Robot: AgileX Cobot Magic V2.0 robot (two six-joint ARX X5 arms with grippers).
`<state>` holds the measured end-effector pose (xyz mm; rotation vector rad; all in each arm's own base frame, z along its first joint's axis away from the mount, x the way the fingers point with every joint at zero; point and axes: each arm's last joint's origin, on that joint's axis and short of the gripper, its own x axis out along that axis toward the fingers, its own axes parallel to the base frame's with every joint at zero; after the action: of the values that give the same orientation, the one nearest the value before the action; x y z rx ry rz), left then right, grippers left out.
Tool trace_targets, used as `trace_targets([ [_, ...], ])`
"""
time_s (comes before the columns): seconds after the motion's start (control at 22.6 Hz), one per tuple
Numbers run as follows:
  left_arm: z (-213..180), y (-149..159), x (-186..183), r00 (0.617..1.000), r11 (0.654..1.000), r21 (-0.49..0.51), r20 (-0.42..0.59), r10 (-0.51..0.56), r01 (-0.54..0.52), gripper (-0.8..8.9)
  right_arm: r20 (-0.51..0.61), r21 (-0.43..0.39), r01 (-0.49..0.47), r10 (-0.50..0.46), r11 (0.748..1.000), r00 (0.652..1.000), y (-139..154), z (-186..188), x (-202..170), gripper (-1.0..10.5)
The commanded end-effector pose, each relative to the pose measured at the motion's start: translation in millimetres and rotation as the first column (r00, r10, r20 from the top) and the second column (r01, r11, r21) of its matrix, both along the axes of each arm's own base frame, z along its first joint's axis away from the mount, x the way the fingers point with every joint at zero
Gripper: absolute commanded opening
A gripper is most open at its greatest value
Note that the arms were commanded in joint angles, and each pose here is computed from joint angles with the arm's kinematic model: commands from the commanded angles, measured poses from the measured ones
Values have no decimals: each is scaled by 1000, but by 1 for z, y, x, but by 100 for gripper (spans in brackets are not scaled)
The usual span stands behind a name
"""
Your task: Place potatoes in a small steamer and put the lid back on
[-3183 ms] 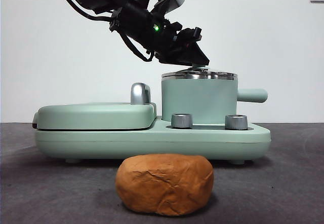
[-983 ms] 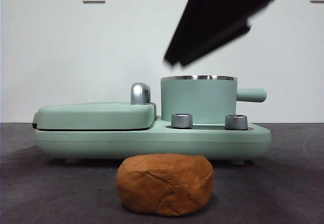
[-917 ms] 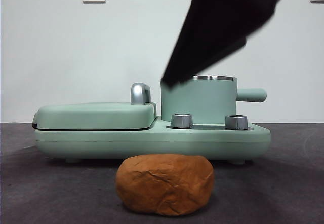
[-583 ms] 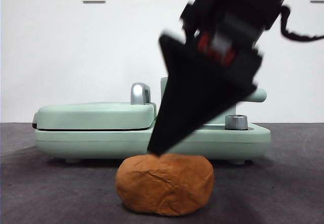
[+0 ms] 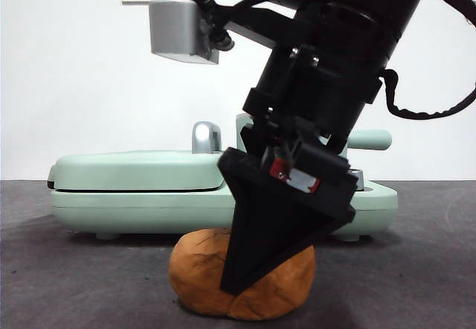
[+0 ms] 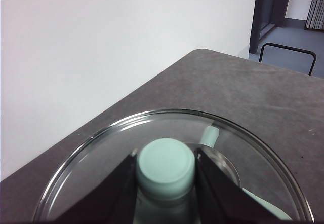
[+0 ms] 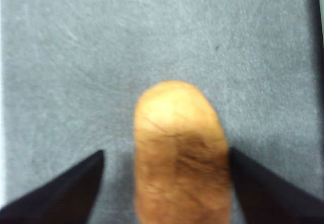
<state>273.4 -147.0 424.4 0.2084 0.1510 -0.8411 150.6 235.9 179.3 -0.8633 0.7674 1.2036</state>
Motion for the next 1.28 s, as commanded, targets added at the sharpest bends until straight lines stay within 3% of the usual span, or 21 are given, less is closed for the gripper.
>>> trace_targets([
  [0.04, 13, 0, -4, 999, 999, -33, 47, -3, 4, 6, -7, -30, 2, -2, 1000, 1000, 3, -2, -1, 212],
  [0.18, 13, 1, -5, 999, 999, -34, 35, -2, 3, 6, -42, -62, 50, -53, 997, 998, -8, 3, 0, 200],
  [0.31, 13, 4, -10, 1000, 1000, -19, 6, -1, 1, 9, -44, -39, 125, -126, 991, 991, -26, 21, 3, 201],
  [0.49, 16, 16, -19, 999, 1000, -4, -22, 23, -23, 10, 21, 104, 229, -233, 968, 972, -60, 64, 3, 200],
  [0.62, 20, 29, -25, 998, 998, 3, -34, 56, -56, 10, 68, 238, 343, -368, 909, 927, -93, 95, 5, 201],
  [0.75, 22, 39, -32, 996, 997, 23, -48, 79, -78, 9, 62, 264, 469, -500, 843, 864, -117, 112, 20, 201],
  [0.93, 22, 45, -36, 994, 995, 43, -58, 90, -88, 9, 50, 314, 522, -563, 793, 825, -118, 139, 51, 202],
  [1.28, 22, 45, -36, 994, 995, 41, -55, 91, -89, 9, 50, 318, 555, -598, 769, 800, -97, 176, 114, 202],
])
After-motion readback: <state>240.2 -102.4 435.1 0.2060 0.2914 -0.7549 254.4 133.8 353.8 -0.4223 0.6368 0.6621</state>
